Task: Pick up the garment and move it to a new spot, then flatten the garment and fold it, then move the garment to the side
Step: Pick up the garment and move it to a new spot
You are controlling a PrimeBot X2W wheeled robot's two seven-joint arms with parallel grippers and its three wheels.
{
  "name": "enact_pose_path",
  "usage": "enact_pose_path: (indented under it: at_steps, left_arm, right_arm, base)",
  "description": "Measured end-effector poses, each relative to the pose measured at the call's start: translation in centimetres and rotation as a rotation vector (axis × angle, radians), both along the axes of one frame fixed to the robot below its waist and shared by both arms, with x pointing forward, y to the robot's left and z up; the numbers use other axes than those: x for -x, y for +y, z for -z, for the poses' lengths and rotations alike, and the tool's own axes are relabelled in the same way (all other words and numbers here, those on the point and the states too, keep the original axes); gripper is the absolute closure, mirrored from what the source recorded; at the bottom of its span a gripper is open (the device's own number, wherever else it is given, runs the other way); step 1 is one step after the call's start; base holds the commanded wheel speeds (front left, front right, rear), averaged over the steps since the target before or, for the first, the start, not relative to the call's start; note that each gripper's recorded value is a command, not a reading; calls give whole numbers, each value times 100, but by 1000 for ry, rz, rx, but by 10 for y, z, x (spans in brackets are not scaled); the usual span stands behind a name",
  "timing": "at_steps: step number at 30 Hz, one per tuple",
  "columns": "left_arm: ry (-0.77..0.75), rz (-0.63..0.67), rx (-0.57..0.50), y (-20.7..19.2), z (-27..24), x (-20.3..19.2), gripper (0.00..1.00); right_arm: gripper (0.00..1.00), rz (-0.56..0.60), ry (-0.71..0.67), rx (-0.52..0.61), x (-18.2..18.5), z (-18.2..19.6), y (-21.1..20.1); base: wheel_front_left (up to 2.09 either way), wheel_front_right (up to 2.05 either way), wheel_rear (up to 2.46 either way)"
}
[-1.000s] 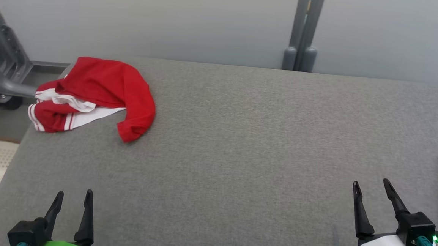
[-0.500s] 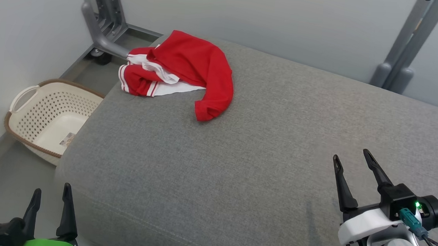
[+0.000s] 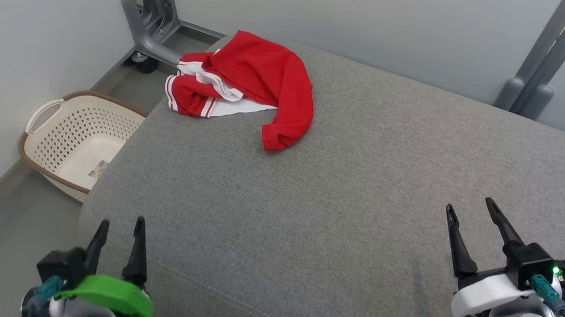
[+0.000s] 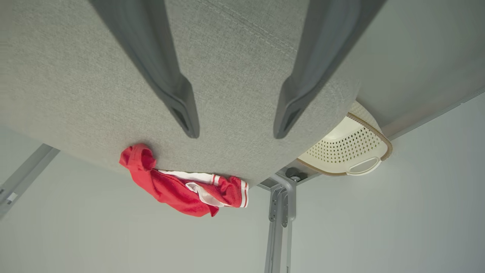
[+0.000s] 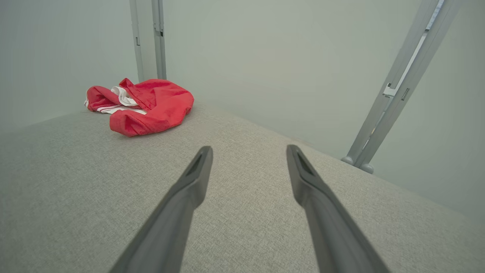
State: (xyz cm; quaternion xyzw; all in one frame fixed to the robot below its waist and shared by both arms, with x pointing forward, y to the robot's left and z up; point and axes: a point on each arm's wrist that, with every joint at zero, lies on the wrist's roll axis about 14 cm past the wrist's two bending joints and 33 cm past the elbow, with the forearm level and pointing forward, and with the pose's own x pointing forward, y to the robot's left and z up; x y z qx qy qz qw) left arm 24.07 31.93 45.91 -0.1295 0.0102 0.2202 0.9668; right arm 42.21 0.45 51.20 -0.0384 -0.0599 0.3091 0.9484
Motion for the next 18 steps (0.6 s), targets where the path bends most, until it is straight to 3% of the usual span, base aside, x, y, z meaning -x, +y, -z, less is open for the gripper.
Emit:
enact_pose_path:
  at_steps: [5, 11, 18]
  left_arm:
    - [-39, 90, 38, -7, -26, -65, 0]
    - [23, 135, 69, 6, -40, -123, 0]
    - [149, 117, -40, 59, -53, -187, 0]
  right_arm:
    - [0, 0, -74, 16, -21, -16, -4]
    - [0, 23, -106, 27, -44, -20, -16]
    - [0, 65, -107, 14, -70, -9, -34]
  base:
    - [0, 0, 0]
    - [0, 0, 0]
    - [0, 0, 0]
